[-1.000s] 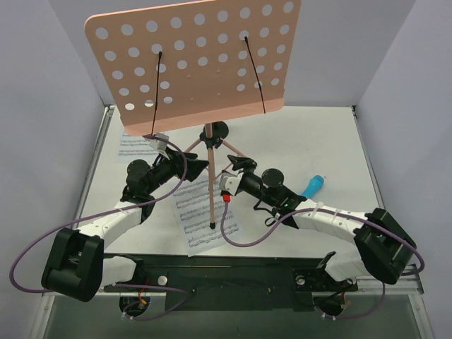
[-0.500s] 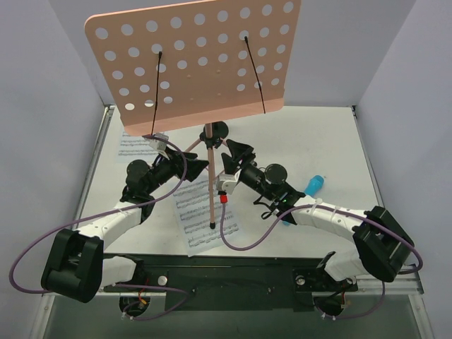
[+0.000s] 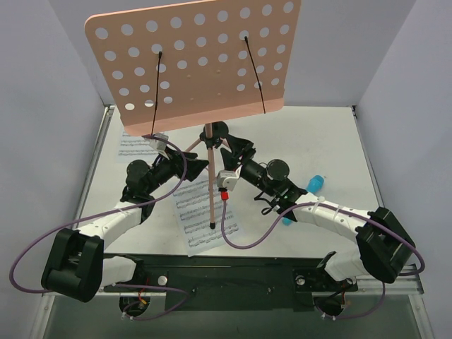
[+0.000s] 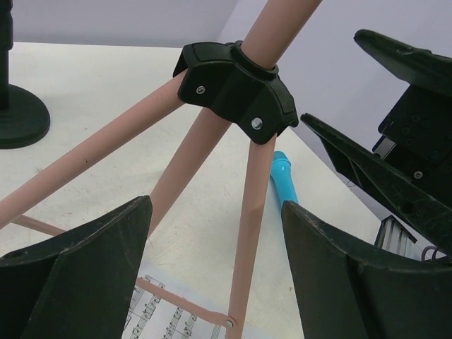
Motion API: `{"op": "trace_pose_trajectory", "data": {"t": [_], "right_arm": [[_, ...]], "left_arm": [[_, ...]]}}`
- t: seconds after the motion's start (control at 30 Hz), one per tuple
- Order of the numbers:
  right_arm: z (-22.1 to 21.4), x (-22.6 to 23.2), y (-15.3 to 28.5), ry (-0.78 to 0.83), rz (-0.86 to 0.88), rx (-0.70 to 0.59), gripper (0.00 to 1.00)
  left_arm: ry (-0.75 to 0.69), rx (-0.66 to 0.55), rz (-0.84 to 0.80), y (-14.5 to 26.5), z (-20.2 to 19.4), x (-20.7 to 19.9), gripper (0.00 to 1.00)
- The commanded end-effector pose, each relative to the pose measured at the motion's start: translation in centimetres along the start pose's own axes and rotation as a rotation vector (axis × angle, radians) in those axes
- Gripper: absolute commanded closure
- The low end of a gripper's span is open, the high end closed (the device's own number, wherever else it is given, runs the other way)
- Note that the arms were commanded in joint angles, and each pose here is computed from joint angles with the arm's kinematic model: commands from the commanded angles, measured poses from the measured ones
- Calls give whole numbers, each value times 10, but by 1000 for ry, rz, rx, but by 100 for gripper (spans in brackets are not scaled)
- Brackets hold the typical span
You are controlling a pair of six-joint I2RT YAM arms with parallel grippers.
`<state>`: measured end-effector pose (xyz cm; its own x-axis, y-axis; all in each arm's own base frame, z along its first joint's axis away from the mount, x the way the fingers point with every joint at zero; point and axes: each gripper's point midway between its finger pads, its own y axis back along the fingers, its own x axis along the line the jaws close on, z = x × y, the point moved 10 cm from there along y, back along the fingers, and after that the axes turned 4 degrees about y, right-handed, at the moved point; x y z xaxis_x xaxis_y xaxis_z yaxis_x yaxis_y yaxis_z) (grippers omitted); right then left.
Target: Set up the instrument practice props
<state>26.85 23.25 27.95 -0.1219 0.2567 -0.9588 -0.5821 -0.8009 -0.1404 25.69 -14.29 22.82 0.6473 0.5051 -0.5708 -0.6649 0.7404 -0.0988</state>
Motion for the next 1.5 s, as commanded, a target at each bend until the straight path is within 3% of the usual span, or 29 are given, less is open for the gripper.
{"op": "trace_pose_trajectory", "data": {"t": [0.0, 0.9, 1.17, 1.23, 1.27, 1.47], "right_arm": [[8, -24, -10, -18, -62, -71, 52], [0, -3, -31, -3, 48, -65, 56], [-8, -3, -35, -3, 54, -41, 78], [-8, -5, -34, -2, 47, -39, 89], [-8, -6, -34, -8, 41, -39, 100], [-9, -1, -28, -71, 23, -22, 100]], "left_arm": [[-18, -53, -27, -1, 6, -2, 15], [24, -71, -59, -2, 2, 1, 15], [27, -69, -58, -1, 2, 1, 15], [28, -70, -56, -1, 2, 1, 15], [28, -69, -58, -1, 2, 1, 15], [37, -70, -61, -2, 3, 1, 15]]}}
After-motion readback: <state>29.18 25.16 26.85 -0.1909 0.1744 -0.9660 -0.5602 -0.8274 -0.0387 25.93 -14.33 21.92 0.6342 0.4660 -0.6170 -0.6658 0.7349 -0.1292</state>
